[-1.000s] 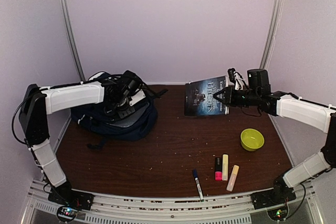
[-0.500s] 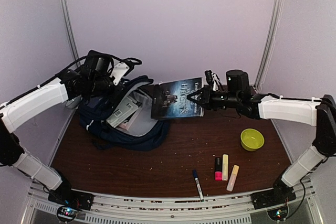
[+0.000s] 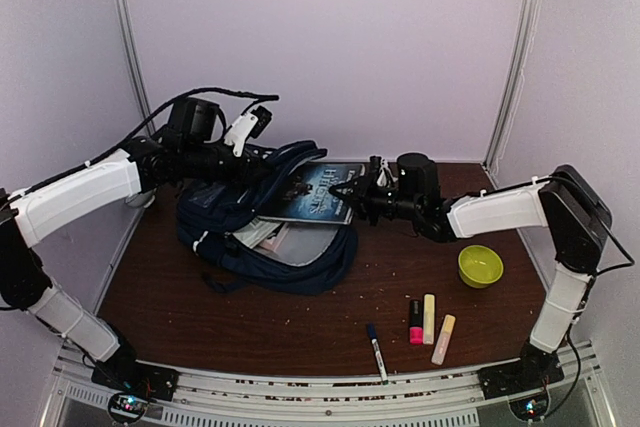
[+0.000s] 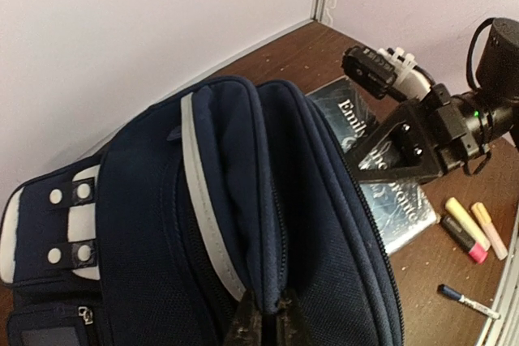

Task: Pack the student bag
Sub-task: Place the book in the largest pocket of the bag.

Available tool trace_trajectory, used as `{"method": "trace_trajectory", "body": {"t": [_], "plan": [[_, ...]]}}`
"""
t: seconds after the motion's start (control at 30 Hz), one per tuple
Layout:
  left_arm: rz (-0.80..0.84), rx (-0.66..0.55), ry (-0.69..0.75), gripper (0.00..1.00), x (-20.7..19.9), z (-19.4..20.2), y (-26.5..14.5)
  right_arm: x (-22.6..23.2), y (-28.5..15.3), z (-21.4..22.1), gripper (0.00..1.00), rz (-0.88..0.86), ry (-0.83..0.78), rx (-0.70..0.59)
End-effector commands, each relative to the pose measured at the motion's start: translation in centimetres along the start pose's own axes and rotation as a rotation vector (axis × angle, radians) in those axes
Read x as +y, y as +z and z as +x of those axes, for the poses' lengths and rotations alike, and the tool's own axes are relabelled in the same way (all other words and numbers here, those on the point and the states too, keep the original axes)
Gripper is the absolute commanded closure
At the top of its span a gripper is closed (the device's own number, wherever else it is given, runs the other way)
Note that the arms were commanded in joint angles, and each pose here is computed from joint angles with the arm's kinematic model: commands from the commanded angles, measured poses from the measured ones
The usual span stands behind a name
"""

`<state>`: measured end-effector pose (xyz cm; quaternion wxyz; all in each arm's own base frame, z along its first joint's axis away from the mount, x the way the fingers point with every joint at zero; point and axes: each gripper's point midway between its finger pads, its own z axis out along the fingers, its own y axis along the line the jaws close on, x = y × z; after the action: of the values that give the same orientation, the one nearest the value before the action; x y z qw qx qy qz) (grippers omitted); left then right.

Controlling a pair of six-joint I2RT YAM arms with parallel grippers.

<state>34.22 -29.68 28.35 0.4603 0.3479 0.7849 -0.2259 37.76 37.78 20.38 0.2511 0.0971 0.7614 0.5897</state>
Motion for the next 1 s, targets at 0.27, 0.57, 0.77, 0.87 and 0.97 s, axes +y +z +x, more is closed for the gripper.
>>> {"method": "trace_trajectory", "body": {"t": [0.27, 0.57, 0.77, 0.87, 0.97], "plan": [[0.309, -0.473, 0.167, 1.0, -9.0, -13.9, -3.5, 7.8, 0.3, -4.4, 1.0, -0.207, -0.052, -0.319], [0.364, -0.547, 0.129, 1.0, -9.8, -16.1, -4.9, 6.9, 5.3, -1.1, 1.0, -0.19, -0.032, -0.201], [0.382, -0.548, 0.123, 1.0, -10.0, -16.3, -4.5, 3.8, 7.8, -0.7, 0.84, -0.113, -0.016, -0.187], [0.385, -0.553, 0.114, 1.0, -9.9, -16.3, -4.2, 3.3, 8.7, -0.7, 0.76, -0.076, -0.044, -0.182], [0.341, -0.533, 0.109, 1.0, -9.2, -15.9, -3.8, 2.6, 9.1, -0.5, 0.64, 0.016, -0.118, -0.148]]}}
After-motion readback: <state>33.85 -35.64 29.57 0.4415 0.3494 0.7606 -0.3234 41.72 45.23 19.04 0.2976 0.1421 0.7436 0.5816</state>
